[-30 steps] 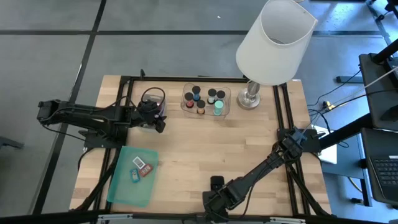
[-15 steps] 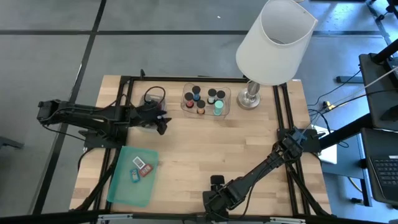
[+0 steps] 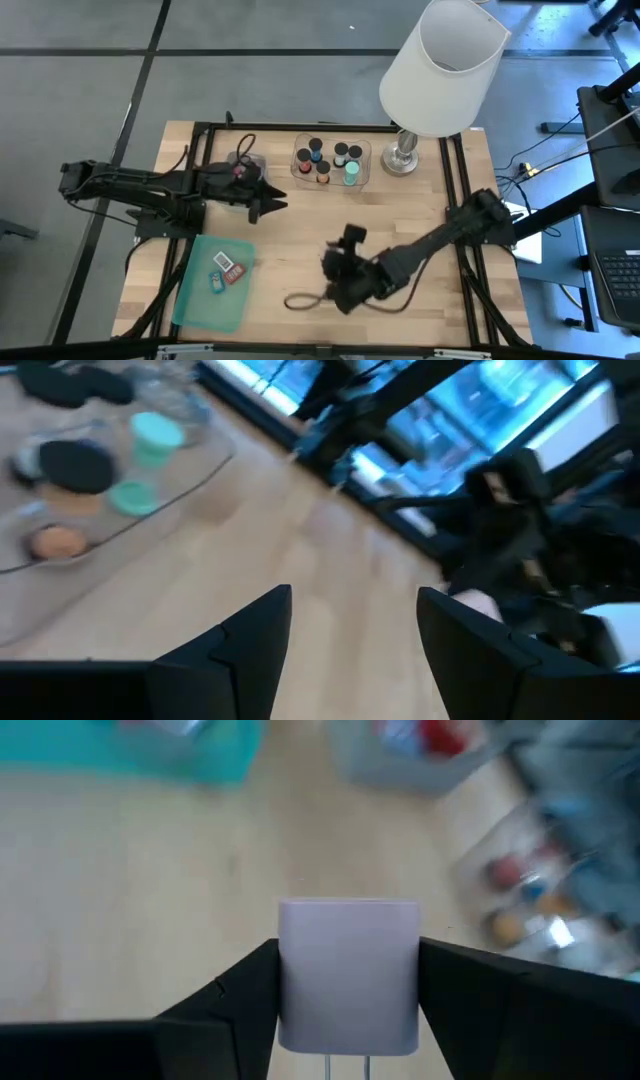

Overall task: Pick & Place Office items
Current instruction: Put the pink charger adapter into the gray bin

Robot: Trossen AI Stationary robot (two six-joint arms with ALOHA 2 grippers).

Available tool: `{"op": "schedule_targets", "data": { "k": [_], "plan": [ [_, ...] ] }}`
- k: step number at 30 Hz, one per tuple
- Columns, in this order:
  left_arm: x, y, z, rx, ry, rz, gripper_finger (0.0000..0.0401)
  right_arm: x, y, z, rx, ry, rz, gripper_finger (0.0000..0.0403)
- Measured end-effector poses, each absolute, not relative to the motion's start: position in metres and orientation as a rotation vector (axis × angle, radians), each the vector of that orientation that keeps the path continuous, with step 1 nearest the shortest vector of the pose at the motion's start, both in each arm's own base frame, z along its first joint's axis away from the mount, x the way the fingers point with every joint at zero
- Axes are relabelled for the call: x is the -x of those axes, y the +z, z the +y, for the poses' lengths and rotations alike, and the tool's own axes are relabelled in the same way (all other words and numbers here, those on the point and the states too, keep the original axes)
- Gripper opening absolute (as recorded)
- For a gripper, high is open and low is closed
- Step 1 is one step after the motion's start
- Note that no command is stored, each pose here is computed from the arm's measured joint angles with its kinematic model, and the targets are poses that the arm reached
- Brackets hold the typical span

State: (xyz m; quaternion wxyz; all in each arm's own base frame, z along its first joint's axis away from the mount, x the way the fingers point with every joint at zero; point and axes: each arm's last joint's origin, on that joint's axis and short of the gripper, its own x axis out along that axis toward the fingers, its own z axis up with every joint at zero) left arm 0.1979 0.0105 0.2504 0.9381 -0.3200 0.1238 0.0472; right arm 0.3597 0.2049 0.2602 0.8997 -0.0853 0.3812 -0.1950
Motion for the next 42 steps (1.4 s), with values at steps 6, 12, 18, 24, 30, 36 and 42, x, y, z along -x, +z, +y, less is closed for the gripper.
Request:
{"op": "schedule_targets", "data": {
  "k": [6,12,18,24,30,36,42],
  "plan": [
    [-0.201,0.262,0.001,0.673,0.018,0.15,0.0216,-0.388,0.279,0.168,0.251,-0.45,0.67,0.0197],
    [-0.201,0.265,-0.003,0.669,-0.009,0.121,0.024,-0.411,0.286,0.131,0.314,-0.483,0.63,0.0198],
    [-0.205,0.263,-0.003,0.669,0.009,0.122,0.0262,-0.426,0.294,0.106,0.371,-0.507,0.576,0.0198],
    [-0.214,0.258,-0.003,0.67,0.019,0.115,0.0269,-0.434,0.299,0.091,0.382,-0.484,0.545,0.0198],
    [-0.217,0.257,-0.002,0.669,0.043,0.089,0.0265,-0.435,0.296,0.087,0.426,-0.525,0.56,0.0199],
    [-0.217,0.259,0.0,0.674,0.099,0.046,0.0259,-0.435,0.296,0.088,0.475,-0.51,0.576,0.0199],
    [-0.217,0.26,0.0,0.674,0.106,0.039,0.0253,-0.436,0.294,0.09,0.47,-0.451,0.588,0.0199]
  ]
}}
